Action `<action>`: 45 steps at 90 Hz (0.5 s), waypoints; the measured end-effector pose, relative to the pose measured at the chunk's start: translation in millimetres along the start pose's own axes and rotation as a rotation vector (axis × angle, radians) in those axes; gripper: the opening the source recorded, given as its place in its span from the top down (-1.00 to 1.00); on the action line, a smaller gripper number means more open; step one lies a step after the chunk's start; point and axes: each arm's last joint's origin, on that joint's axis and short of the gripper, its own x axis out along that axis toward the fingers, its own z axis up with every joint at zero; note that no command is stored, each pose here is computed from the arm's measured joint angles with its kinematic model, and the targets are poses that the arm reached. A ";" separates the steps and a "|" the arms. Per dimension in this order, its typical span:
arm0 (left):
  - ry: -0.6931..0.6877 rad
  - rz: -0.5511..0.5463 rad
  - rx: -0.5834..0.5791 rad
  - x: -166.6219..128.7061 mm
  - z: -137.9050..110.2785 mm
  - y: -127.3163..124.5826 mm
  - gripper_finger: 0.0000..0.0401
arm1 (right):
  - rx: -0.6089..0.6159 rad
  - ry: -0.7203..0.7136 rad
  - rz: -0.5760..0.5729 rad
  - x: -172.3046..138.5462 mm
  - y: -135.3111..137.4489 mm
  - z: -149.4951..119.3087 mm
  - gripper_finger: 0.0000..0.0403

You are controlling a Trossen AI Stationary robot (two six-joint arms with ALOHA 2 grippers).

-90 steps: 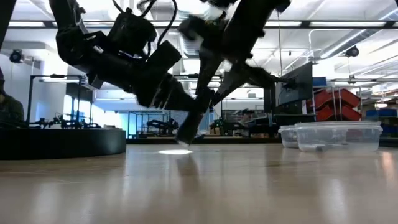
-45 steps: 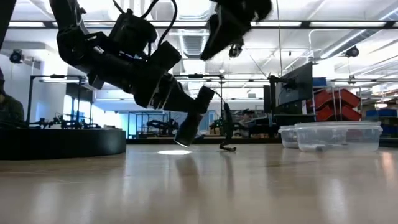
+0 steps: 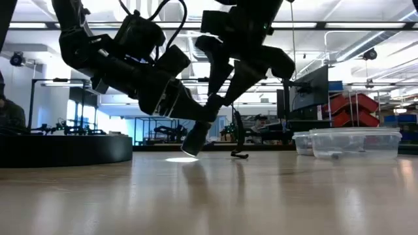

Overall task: Insert battery
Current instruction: Close the black battery compartment

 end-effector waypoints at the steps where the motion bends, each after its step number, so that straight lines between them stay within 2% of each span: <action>1: 0.000 0.000 0.000 0.0 0.0 0.0 0.54 | 0.000 -0.001 -0.002 0.2 -0.1 0.2 0.12; 15: 0.003 -0.002 0.000 0.0 -0.4 -0.1 0.54 | 0.039 0.002 0.001 2.2 0.4 0.3 0.23; 29: 0.010 -0.003 0.000 0.0 -1.4 -0.2 0.54 | 0.081 0.000 -0.001 4.1 0.4 0.9 0.45; 45: 0.020 -0.005 0.000 -0.1 -2.7 -0.4 0.54 | 0.186 -0.006 -0.005 4.9 0.0 1.7 0.67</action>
